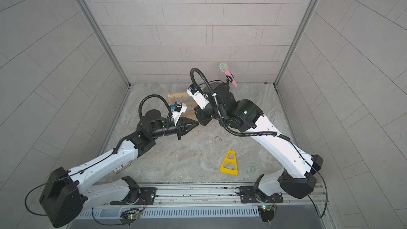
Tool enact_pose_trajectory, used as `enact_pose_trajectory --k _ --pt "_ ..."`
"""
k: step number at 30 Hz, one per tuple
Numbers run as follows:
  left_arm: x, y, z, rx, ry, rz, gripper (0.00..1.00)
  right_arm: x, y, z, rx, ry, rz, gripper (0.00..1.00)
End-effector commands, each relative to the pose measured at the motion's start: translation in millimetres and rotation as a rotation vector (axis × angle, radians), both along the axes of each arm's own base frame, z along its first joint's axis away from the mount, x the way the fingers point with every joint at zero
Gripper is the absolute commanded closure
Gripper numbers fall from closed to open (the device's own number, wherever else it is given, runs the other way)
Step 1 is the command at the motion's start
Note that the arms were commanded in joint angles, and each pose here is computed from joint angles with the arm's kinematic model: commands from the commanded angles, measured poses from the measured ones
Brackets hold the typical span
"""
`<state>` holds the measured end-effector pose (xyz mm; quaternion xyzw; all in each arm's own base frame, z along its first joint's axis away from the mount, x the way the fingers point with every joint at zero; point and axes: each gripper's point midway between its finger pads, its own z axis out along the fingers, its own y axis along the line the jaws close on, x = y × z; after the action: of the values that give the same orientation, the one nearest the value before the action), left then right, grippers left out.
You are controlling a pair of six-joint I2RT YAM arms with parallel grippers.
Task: Hang the necklace on the jewelry display stand
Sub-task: Pick up the necklace from the center of the board.
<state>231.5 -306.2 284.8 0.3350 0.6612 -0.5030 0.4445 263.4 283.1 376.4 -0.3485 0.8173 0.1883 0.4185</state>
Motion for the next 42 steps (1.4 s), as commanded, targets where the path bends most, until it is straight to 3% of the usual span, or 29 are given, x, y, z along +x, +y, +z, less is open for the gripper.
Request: enact_pose_trajectory --k 1,15,20,33,42 --pt "-10.3 1.6 23.0 -0.076 -0.041 -0.043 1.0 3.6 2.8 -9.4 -0.01 0.028 0.01 1.0" --pt "-29.5 16.1 72.6 -0.192 -0.103 -0.046 1.0 -23.7 28.1 -36.8 0.035 0.198 0.192 1.0" --pt "-29.5 19.7 79.3 -0.205 -0.112 -0.026 1.0 -32.3 31.3 -35.8 0.057 0.23 0.226 0.93" --pt "-29.0 28.4 87.7 -0.207 -0.116 0.021 1.0 -30.9 19.0 -28.5 0.077 0.21 0.187 0.81" --pt "-32.0 29.3 96.9 -0.198 -0.103 0.009 0.99 -18.1 -0.7 -19.3 0.188 0.173 0.13 0.73"
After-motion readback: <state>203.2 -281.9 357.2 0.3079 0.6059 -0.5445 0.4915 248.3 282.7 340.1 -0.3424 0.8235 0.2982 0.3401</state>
